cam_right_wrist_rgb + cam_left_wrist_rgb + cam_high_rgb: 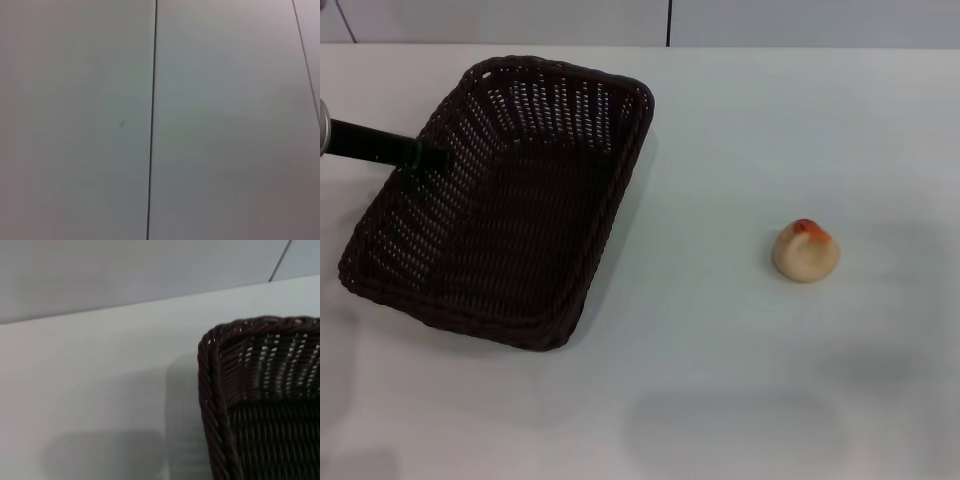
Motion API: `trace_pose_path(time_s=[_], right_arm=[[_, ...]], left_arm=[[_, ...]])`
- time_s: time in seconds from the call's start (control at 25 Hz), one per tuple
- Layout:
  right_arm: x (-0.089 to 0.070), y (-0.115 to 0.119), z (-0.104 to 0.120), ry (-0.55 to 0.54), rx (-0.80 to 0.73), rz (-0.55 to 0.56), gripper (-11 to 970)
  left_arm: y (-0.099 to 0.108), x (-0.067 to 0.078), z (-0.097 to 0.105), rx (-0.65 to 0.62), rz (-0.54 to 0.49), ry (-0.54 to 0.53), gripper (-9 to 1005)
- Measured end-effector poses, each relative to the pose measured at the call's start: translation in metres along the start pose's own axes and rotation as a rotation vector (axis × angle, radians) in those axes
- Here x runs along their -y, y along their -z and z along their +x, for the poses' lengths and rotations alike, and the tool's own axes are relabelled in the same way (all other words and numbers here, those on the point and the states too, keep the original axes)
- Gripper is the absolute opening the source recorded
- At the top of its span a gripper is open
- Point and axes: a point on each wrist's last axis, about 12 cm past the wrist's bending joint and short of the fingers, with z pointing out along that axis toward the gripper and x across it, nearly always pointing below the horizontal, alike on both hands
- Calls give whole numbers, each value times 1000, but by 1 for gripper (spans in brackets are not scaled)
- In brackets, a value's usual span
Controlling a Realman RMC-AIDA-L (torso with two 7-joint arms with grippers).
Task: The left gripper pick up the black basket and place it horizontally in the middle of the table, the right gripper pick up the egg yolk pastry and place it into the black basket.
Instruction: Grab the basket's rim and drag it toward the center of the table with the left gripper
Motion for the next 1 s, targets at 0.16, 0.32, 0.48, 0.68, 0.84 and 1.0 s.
trace_pose_path(time_s=[0.16, 0.32, 0.48, 0.68, 0.84, 1.0], right_arm=[[-1, -1, 0, -1, 1, -2, 471], [-1, -1, 0, -1, 0, -3, 473], [-1, -1, 0, 0, 0, -3, 474], [0, -1, 0, 1, 0, -3, 476], [0, -1, 0, 1, -1, -2, 478], [0, 0, 0, 2, -3, 1, 480]], left_arm=[[-6, 0, 2, -31, -9, -10, 590], [-7, 1, 2, -35, -9, -17, 588], [-7, 3, 0, -36, -13, -37, 550], [-7, 6, -2, -33, -15, -60, 380], [-7, 6, -3, -30, -15, -71, 268], [-6, 6, -6, -23, -17, -90, 240]])
